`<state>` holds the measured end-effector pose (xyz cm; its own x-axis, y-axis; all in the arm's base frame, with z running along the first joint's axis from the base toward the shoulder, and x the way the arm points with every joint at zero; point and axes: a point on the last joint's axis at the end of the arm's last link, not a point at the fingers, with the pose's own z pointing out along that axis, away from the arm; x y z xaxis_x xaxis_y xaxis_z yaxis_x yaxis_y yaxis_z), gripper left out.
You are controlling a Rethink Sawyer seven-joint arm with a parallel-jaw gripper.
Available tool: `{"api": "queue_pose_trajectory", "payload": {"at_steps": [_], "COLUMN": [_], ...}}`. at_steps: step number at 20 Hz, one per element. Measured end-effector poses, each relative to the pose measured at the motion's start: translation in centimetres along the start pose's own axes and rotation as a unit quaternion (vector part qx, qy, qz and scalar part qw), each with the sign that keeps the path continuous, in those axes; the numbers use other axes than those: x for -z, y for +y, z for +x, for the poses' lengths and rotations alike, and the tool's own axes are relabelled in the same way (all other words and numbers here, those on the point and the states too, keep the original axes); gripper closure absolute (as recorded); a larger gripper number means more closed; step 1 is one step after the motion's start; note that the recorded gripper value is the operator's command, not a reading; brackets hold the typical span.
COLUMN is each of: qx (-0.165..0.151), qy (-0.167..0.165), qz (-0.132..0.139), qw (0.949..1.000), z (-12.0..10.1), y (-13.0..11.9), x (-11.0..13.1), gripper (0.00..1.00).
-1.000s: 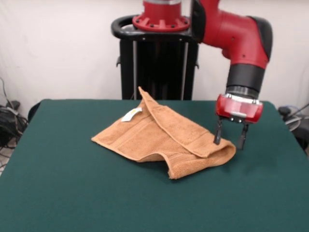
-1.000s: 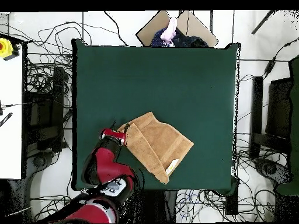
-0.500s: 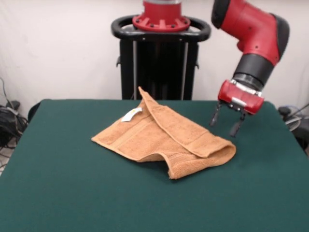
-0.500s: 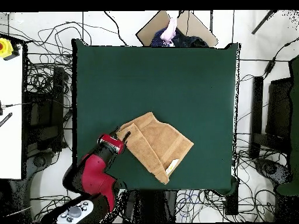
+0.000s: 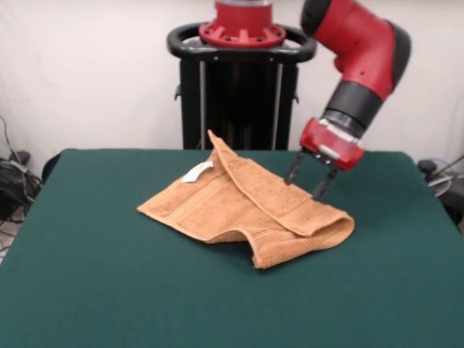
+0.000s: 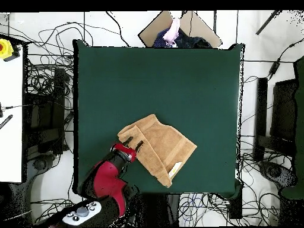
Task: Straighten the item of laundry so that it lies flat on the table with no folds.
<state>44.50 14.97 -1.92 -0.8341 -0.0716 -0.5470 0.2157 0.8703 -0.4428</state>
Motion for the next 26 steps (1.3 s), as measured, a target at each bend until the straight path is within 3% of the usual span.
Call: {"api": "queue_pose_trajectory", "payload": {"at_steps": [4,10,13,17,18,19,20,22,26], "qx": [0.022,0.029,0.034,0.034,0.034,0.028,0.024,0.017,0.008], "qy": [0.023,0.028,0.039,0.074,0.076,0.096,0.106,0.122,0.130], "qz": [-0.001,-0.005,-0.030,-0.102,-0.106,-0.140,-0.156,-0.178,-0.196], "qw": [0.9995,0.9992,0.9982,0.9915,0.9909,0.9851,0.9818,0.9763,0.9718], "z": [1.1,1.3,1.3,2.1,2.1,2.4,2.5,2.5,1.9], "y": [-2.6,-3.4,-3.5,-3.1,-3.1,-2.9,-2.9,-2.8,-2.4], "x": [-1.9,-2.4,-2.6,-3.3,-3.4,-3.8,-4.0,-4.4,-4.6], "gripper": [0.00,0.00,0.00,0.00,0.00,0.00,0.00,0.00,0.00]}}
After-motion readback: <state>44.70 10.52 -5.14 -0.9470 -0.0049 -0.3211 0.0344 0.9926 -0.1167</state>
